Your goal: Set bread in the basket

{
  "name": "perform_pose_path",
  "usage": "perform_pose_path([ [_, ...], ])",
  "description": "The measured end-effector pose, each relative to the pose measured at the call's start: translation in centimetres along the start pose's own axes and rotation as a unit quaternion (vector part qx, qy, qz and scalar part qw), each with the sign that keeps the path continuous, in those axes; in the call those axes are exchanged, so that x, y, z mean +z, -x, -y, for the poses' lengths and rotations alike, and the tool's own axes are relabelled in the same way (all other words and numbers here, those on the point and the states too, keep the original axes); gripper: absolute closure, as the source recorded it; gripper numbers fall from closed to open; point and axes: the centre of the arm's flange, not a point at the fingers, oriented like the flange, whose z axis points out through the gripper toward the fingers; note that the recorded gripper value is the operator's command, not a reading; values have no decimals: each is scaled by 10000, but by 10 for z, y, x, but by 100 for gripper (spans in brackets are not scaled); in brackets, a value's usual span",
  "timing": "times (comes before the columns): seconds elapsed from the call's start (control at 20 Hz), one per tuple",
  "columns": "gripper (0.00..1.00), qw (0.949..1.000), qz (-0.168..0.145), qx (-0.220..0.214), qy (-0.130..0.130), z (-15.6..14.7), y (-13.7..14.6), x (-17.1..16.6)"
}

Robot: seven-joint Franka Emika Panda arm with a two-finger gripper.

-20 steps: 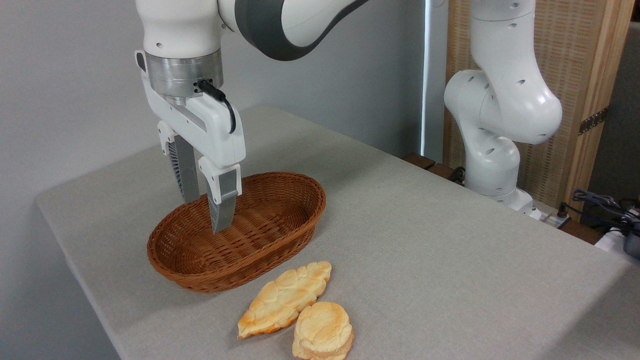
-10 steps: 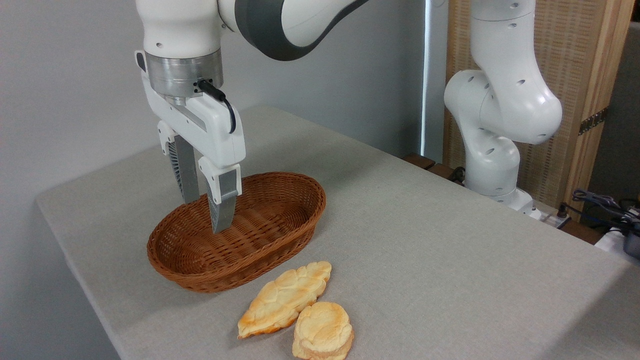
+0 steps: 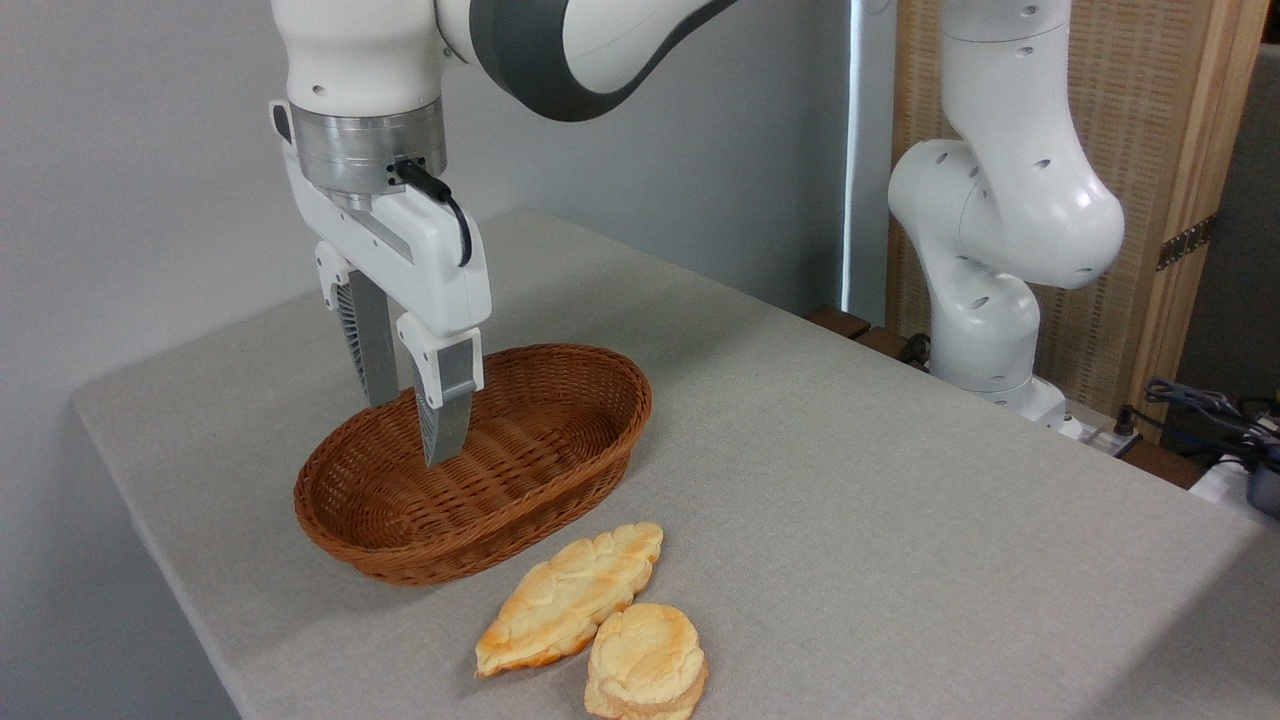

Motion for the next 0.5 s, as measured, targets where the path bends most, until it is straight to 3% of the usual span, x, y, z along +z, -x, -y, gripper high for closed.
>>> perform_pose_path([
  [0.5,0,10000,-15,1,-12,0,0,-2],
])
